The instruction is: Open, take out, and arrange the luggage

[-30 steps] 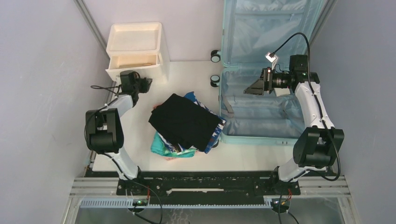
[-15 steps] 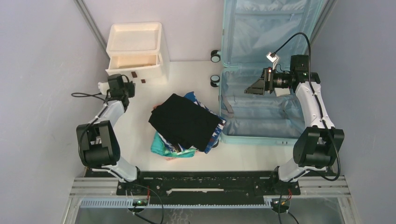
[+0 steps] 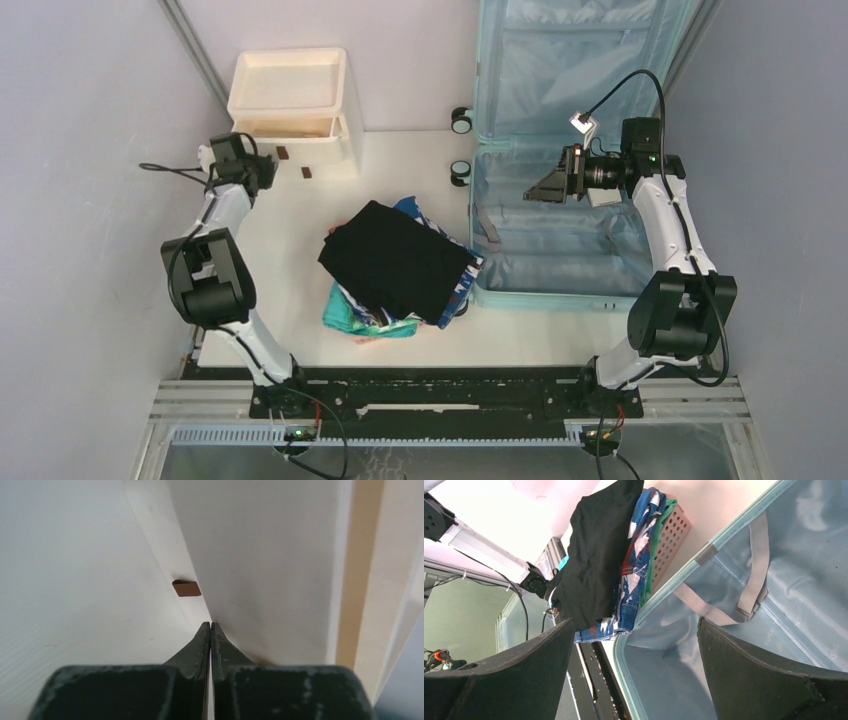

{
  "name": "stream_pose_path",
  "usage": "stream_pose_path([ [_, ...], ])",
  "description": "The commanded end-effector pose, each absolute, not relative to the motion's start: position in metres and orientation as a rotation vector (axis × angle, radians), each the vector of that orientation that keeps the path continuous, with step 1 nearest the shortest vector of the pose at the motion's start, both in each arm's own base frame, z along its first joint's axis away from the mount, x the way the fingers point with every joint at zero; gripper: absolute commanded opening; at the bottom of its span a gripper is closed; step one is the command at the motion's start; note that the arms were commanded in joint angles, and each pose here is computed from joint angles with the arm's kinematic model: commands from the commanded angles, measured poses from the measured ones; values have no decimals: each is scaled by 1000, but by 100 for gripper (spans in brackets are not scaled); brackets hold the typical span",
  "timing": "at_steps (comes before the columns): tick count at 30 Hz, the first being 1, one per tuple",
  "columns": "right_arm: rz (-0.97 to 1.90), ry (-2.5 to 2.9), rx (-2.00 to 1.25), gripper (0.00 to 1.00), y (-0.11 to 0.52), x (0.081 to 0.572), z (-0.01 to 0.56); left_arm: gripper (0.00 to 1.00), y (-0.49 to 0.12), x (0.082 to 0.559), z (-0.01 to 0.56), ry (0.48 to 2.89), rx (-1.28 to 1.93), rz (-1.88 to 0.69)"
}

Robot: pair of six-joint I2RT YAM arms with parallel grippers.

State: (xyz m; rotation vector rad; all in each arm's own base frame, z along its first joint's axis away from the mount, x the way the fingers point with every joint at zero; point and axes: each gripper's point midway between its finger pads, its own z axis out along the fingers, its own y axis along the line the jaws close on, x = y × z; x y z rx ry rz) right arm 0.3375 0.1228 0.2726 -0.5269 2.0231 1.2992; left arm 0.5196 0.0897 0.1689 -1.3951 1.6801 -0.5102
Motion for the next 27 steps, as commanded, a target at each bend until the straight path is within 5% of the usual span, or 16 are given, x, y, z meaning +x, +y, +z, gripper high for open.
stream_pose_path([
  [1, 1278, 1970, -570, 100, 121, 339, 286, 5, 86, 543, 234, 1609, -1239, -614],
  [13, 1296, 1974, -562, 100, 121, 342, 282, 10, 58, 523, 193, 1597, -1271, -781],
  [27, 1284, 1978, -563, 100, 120, 342, 282, 11, 63, 570, 223, 1594, -1244, -815],
])
